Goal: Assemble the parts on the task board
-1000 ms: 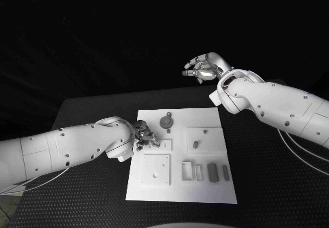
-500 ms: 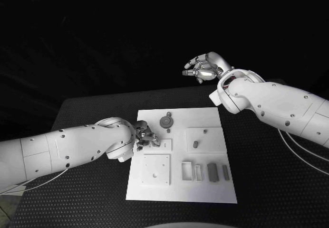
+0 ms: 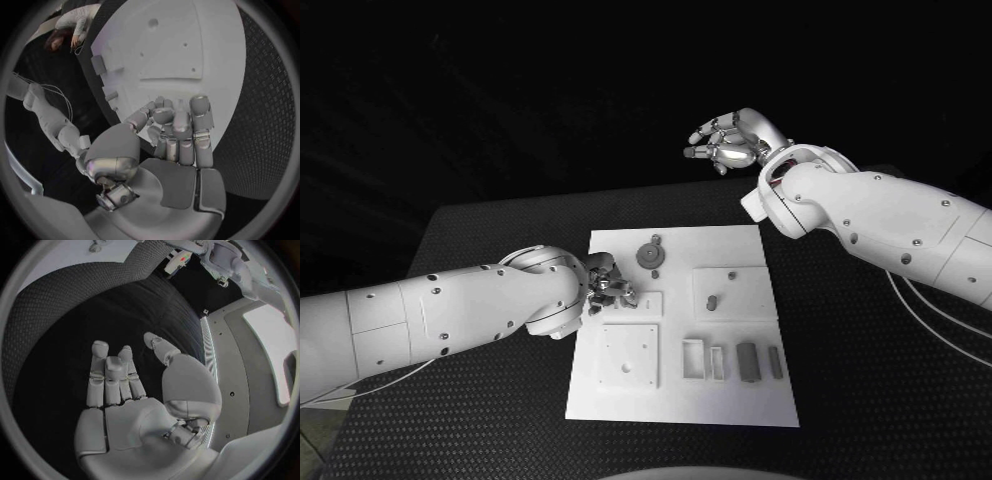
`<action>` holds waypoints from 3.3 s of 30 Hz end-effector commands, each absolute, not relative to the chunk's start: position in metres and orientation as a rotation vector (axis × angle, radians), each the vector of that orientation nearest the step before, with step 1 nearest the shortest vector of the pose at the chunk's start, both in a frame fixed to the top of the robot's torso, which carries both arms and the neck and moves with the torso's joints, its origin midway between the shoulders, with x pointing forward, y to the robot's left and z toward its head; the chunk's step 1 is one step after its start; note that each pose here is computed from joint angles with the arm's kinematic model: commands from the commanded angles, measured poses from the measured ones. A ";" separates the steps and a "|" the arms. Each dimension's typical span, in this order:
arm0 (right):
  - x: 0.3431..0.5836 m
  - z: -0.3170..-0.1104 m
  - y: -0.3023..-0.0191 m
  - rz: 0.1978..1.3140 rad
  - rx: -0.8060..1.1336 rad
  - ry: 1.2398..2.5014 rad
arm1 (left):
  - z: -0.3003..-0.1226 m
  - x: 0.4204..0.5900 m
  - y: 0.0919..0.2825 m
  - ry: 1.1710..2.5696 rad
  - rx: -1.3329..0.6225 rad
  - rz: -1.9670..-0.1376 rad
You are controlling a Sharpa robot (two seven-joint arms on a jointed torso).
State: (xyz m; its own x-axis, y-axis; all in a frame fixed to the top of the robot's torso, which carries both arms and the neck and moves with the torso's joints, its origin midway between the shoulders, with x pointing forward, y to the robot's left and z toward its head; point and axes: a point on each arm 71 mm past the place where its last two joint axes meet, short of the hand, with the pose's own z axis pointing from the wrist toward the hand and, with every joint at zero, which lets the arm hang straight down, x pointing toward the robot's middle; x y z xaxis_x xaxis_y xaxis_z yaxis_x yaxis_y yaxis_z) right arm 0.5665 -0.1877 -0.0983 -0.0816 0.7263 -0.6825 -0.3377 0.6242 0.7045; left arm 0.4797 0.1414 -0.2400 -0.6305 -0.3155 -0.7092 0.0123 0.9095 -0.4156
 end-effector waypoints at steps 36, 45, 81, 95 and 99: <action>0.567 -0.100 -0.186 0.925 0.351 1.412 | -0.243 0.472 0.123 2.233 -0.134 -0.515; 0.567 -0.101 -0.186 0.924 0.353 1.414 | -0.243 0.472 0.123 2.231 -0.136 -0.517; 0.568 -0.101 -0.187 0.923 0.356 1.417 | -0.244 0.474 0.128 2.226 -0.163 -0.510; 0.568 -0.102 -0.188 0.922 0.358 1.419 | -0.244 0.478 0.141 2.217 -0.172 -0.470; 0.568 -0.102 -0.188 0.921 0.359 1.420 | -0.245 0.479 0.143 2.219 -0.176 -0.463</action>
